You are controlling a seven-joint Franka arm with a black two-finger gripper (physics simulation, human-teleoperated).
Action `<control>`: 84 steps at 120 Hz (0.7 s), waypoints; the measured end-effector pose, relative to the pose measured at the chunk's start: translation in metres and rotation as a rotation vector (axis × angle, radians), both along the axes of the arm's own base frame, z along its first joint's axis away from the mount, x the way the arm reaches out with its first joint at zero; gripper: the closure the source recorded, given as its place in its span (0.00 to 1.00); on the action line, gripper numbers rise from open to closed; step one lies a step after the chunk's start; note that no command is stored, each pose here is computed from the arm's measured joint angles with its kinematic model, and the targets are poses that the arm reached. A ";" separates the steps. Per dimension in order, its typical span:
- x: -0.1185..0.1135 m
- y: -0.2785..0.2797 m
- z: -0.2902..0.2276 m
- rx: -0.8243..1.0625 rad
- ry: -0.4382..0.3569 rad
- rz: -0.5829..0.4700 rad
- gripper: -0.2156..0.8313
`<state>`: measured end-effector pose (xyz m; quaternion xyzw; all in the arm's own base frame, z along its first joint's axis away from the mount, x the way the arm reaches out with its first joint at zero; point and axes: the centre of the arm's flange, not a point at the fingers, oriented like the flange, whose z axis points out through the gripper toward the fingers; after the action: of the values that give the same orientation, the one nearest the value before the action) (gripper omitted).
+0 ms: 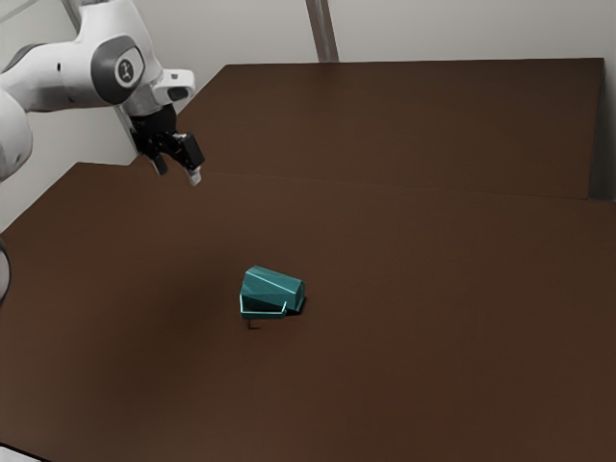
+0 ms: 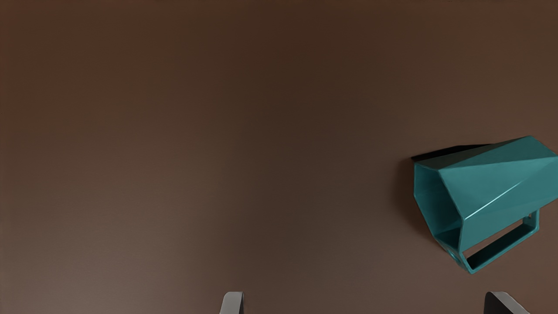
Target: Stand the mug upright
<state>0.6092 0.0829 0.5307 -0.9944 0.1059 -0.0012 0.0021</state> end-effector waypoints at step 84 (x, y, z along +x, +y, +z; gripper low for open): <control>-0.080 0.077 -0.104 -0.511 -0.221 0.569 0.21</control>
<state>0.5291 0.1599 0.4264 -0.9464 -0.1781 -0.1339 -0.2336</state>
